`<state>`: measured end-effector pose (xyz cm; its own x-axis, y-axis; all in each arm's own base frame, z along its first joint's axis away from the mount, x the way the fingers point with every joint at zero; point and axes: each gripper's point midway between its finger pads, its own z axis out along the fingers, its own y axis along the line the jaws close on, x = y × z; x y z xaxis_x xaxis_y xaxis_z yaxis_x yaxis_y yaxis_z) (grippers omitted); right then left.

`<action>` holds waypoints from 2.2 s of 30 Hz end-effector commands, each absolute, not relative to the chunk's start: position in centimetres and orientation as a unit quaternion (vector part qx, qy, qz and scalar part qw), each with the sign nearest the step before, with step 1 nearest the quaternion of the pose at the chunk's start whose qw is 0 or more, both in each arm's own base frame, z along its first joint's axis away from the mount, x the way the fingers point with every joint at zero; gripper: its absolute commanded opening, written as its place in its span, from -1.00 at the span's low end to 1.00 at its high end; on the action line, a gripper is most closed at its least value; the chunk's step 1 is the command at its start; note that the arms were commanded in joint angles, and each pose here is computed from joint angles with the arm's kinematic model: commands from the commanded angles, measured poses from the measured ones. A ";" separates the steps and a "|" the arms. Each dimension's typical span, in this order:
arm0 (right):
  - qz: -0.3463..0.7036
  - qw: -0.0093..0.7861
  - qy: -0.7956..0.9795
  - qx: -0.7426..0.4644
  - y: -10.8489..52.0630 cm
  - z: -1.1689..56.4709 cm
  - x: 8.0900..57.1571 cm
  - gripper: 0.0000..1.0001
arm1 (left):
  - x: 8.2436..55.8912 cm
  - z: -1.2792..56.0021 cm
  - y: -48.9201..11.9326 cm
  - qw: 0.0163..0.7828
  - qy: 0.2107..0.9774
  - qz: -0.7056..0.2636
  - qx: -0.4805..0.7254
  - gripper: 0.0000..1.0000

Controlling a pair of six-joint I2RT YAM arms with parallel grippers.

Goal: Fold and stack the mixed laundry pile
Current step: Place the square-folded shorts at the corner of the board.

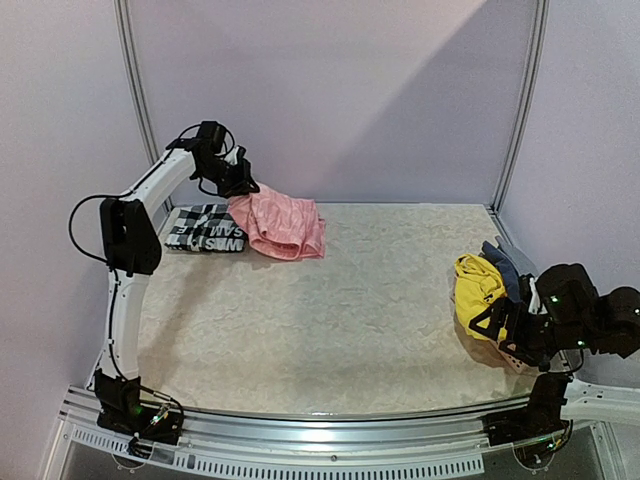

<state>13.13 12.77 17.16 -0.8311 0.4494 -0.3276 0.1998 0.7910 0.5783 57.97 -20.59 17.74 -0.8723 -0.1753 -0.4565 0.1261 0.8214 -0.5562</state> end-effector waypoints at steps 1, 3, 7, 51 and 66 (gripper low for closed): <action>0.254 0.226 0.923 0.182 12.6 16.1 13.2 0.98 | 57.3 18.9 -17.8 0.255 0.926 -0.279 0.011 -1.00; 0.254 0.222 0.925 0.177 13.0 16.0 13.2 0.98 | 57.4 19.3 -16.3 0.259 0.927 -0.272 0.007 -1.00; 0.253 0.210 0.930 0.165 14.0 15.9 13.4 0.98 | 57.6 20.8 -14.0 0.273 0.922 -0.274 -0.006 -1.00; 0.202 0.068 0.976 0.048 22.3 14.1 14.3 0.98 | 57.4 21.0 -0.6 0.291 0.926 -0.236 -0.042 -1.00; 0.167 0.011 0.985 0.038 25.7 11.7 15.5 0.98 | 60.4 15.5 4.4 0.305 0.924 -0.229 -0.035 -1.00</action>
<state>15.27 24.66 11.53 -0.9955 0.0909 -0.0253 0.0780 0.9440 0.3204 58.86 3.48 14.18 -0.8566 -0.2287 -0.4625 0.0171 0.8833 -0.4684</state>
